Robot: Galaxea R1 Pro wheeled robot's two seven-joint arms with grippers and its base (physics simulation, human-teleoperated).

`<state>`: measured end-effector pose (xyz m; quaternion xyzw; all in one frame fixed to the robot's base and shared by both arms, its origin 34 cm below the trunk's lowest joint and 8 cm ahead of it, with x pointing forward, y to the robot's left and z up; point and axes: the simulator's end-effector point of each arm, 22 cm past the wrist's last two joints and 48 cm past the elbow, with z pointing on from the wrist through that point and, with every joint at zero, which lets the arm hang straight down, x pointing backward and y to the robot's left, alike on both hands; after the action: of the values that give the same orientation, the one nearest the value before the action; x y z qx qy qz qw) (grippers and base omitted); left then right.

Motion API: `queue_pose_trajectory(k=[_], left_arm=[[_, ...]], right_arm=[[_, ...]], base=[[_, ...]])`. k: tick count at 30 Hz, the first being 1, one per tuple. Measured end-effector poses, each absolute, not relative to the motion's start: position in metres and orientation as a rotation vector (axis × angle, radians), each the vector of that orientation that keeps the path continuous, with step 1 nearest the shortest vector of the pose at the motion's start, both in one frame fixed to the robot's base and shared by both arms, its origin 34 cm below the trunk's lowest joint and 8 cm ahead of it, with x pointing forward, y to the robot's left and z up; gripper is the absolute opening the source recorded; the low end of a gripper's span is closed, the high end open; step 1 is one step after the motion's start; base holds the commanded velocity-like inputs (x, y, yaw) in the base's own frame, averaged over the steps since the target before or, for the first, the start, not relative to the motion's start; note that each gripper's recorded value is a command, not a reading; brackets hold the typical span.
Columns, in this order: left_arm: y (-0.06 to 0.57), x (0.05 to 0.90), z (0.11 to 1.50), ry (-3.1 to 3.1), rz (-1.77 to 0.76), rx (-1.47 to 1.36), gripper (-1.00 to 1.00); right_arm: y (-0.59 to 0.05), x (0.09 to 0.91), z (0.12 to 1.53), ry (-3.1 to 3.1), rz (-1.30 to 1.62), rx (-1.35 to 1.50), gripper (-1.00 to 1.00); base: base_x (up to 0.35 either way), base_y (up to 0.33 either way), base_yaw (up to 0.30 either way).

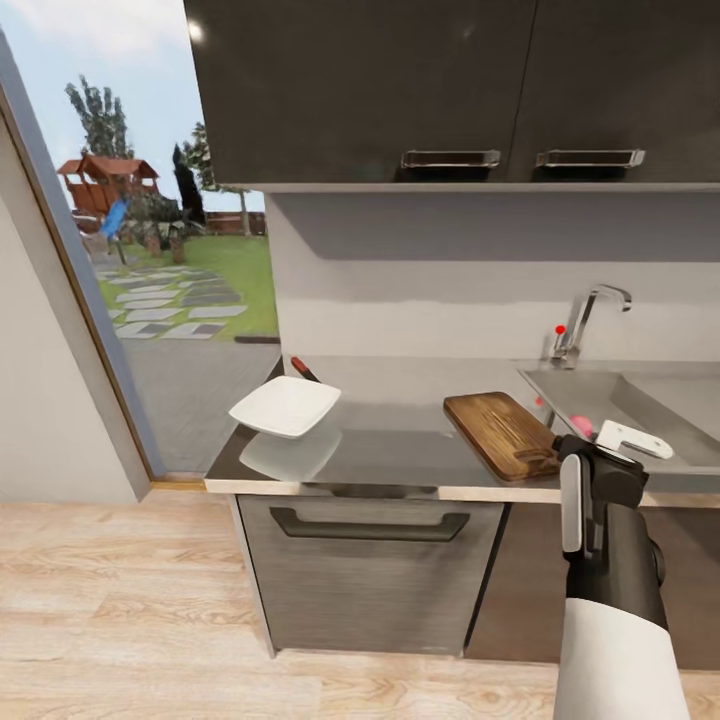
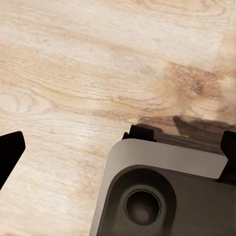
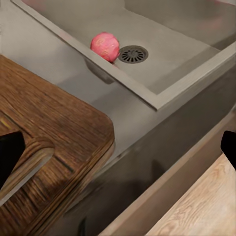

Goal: In the kitchen, take the Vidalia onion out of the sink, dice it on the chopping board with the paring knife, put the diced onion into the bowl on the countertop, then place both the paring knife and the chopping board into the sink.

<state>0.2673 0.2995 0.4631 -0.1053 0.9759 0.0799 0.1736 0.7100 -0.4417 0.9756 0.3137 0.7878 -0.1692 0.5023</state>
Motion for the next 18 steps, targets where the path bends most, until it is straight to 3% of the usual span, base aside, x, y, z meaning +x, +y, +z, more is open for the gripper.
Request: queue_pose_trajectory(k=[18], left_arm=[[0.2991, 0.2647, 0.4622, 2.774, 0.227, -0.299, 1.00]], right_arm=[[-0.4328, 0.7130, 0.9694, 1.921, -0.393, 0.753, 1.00]], base=[[0.000, 0.000, 0.000]])
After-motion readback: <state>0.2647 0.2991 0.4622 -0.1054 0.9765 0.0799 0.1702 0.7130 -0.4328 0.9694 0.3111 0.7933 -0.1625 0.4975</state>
